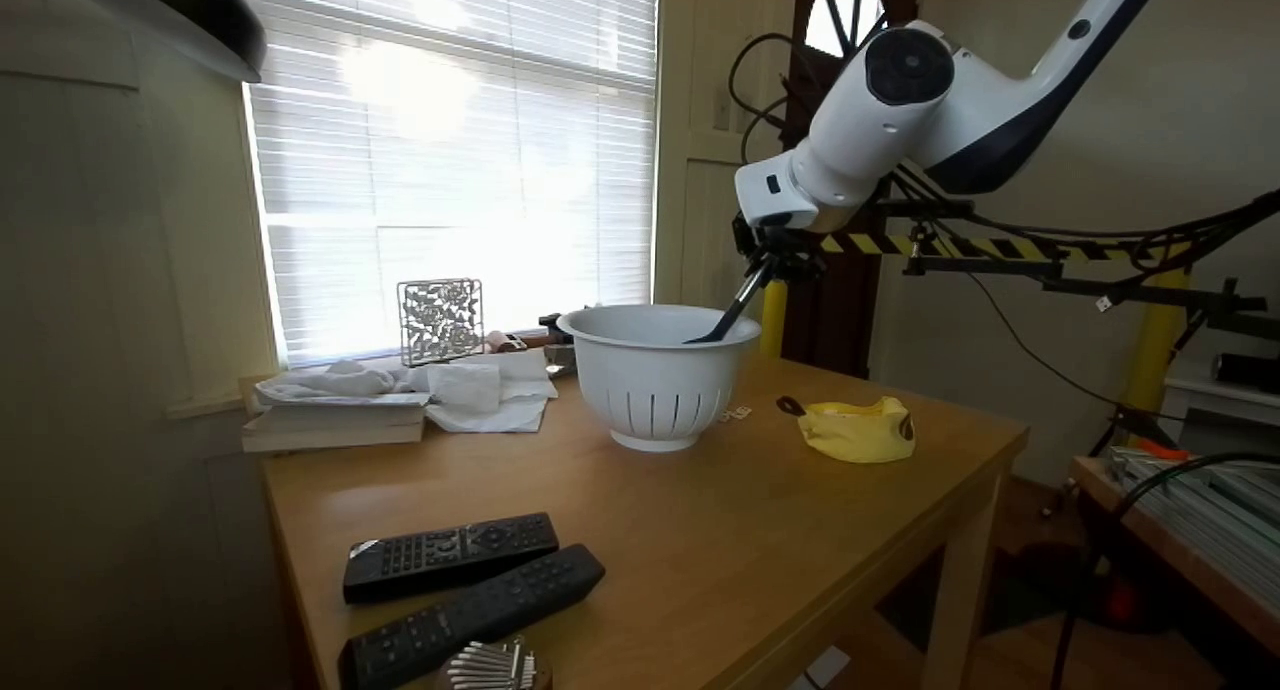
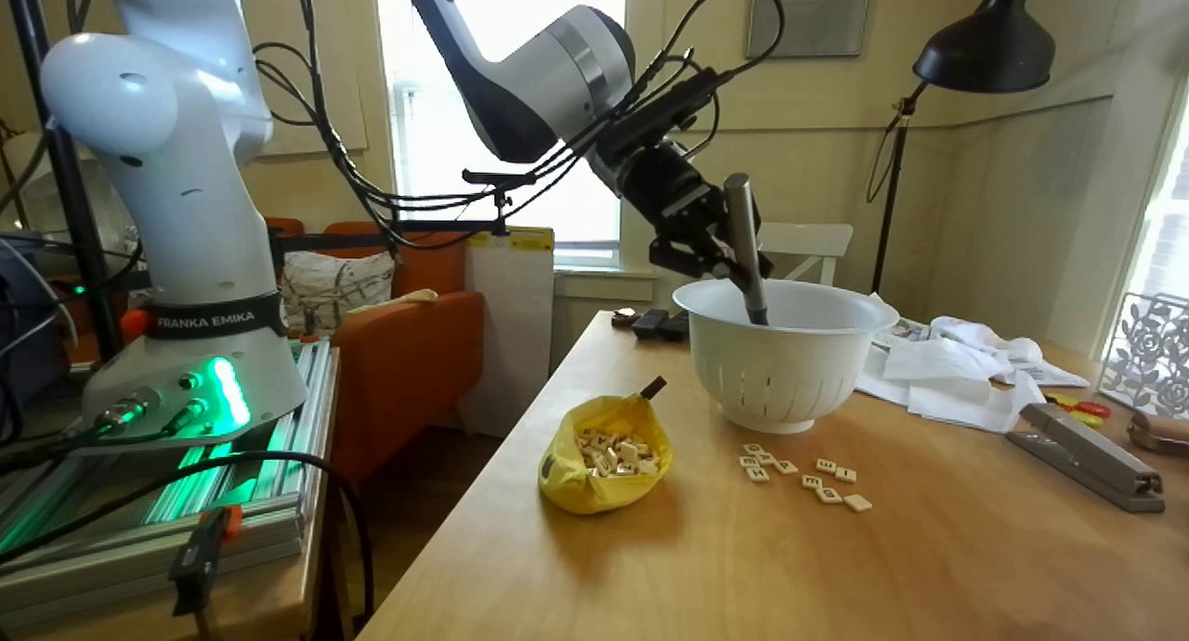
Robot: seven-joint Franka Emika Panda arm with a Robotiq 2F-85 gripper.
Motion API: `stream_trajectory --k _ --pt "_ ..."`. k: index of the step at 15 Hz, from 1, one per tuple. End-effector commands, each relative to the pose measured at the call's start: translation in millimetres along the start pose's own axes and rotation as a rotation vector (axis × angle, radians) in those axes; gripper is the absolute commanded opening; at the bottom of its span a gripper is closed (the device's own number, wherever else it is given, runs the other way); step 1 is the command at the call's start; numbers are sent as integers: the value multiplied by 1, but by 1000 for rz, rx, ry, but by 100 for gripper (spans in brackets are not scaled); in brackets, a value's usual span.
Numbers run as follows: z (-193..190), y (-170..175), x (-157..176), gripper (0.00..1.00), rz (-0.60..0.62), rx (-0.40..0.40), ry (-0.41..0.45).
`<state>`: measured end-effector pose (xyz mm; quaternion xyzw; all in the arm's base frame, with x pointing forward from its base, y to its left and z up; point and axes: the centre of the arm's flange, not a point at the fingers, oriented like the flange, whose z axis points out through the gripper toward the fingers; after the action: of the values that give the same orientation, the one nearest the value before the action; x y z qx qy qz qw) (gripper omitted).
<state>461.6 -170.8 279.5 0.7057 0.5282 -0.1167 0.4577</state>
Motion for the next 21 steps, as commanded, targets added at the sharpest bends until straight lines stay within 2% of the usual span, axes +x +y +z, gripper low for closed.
stream_trajectory --k 1,5,8,11,18,21 --pt "3 3 -5 6 -45 -120 -49" --pt "1 1 2 6 -25 -263 -43" --pt "-3 -6 9 6 21 -356 8" --pt "-7 -14 15 6 64 -323 53" --pt "-10 -23 16 6 78 -156 116" --pt "-5 -20 10 6 75 -153 91"
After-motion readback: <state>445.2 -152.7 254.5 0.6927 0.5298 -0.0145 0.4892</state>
